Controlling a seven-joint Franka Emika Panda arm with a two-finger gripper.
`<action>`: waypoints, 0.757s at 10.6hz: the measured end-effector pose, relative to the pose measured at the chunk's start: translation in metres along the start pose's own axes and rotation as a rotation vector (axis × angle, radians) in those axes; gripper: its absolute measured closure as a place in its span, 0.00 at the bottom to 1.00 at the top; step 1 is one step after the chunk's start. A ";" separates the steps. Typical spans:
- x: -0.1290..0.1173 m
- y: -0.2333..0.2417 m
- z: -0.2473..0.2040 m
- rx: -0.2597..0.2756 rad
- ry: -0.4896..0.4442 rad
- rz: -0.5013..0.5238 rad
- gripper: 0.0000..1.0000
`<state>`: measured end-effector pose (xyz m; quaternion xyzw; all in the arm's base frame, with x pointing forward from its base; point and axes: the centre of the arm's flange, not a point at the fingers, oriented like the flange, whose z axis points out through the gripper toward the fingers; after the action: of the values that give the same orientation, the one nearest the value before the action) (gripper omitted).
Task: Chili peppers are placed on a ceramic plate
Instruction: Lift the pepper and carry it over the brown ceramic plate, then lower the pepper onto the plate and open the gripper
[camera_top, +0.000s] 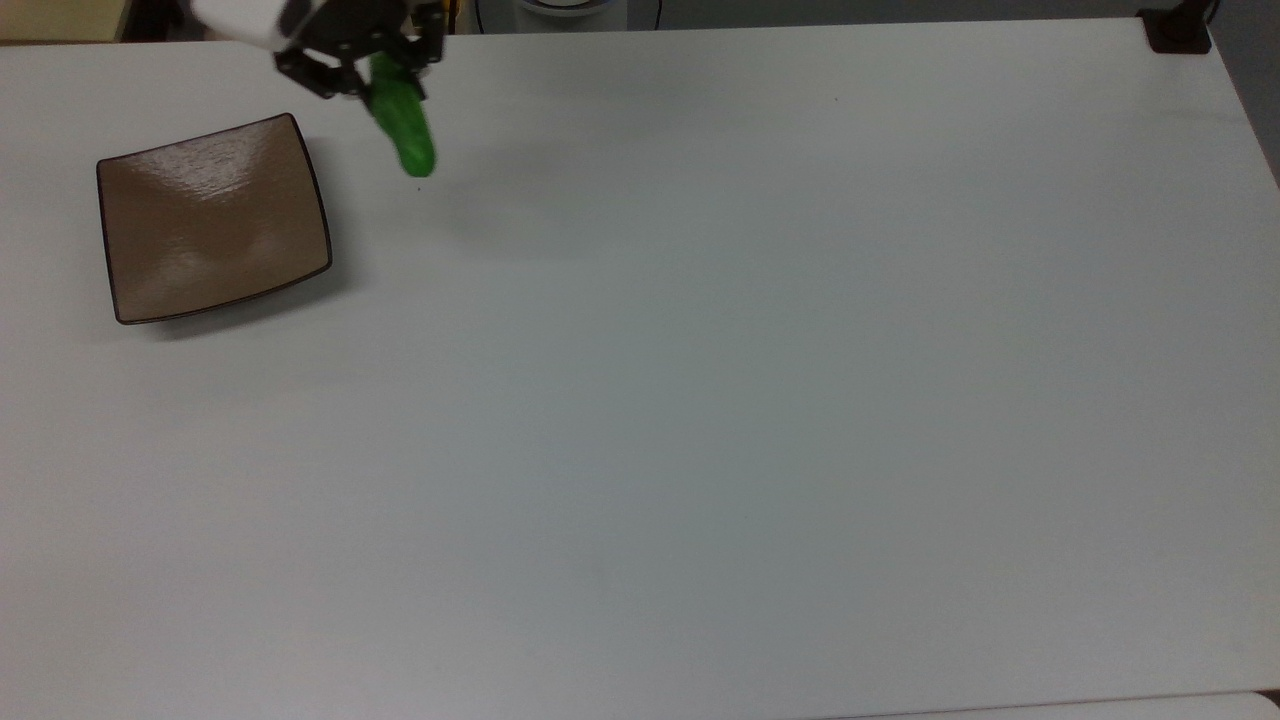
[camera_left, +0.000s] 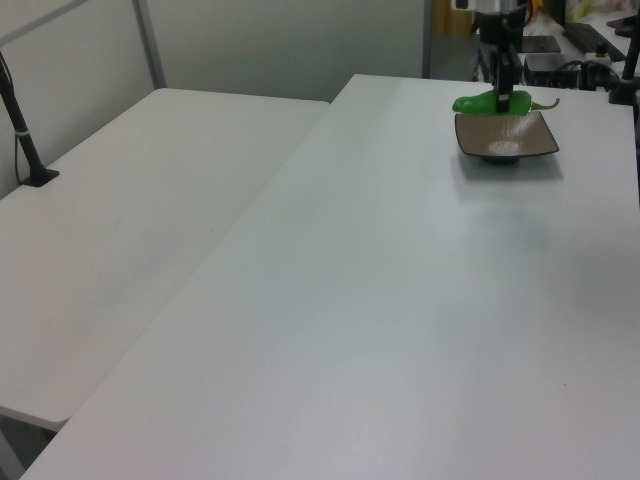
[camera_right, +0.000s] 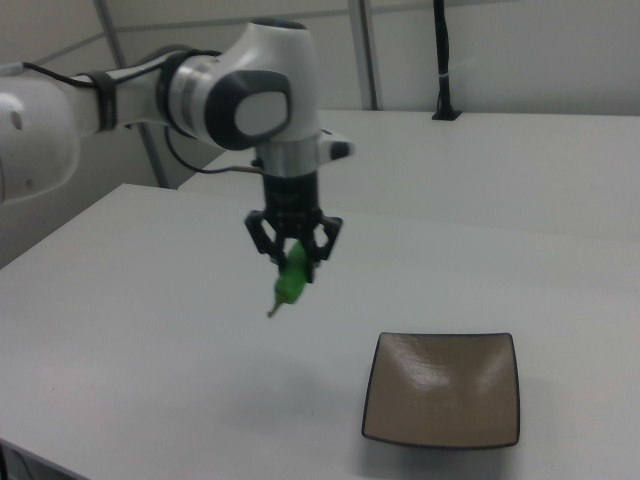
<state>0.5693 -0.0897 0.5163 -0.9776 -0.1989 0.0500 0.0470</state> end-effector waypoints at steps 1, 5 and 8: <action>-0.008 0.028 0.006 -0.010 0.020 0.002 0.59; -0.014 0.115 0.054 -0.081 0.087 -0.002 0.59; -0.023 0.152 0.080 -0.101 0.099 -0.058 0.59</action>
<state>0.5970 -0.2326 0.4215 -0.9739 -0.2268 -0.0098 0.0088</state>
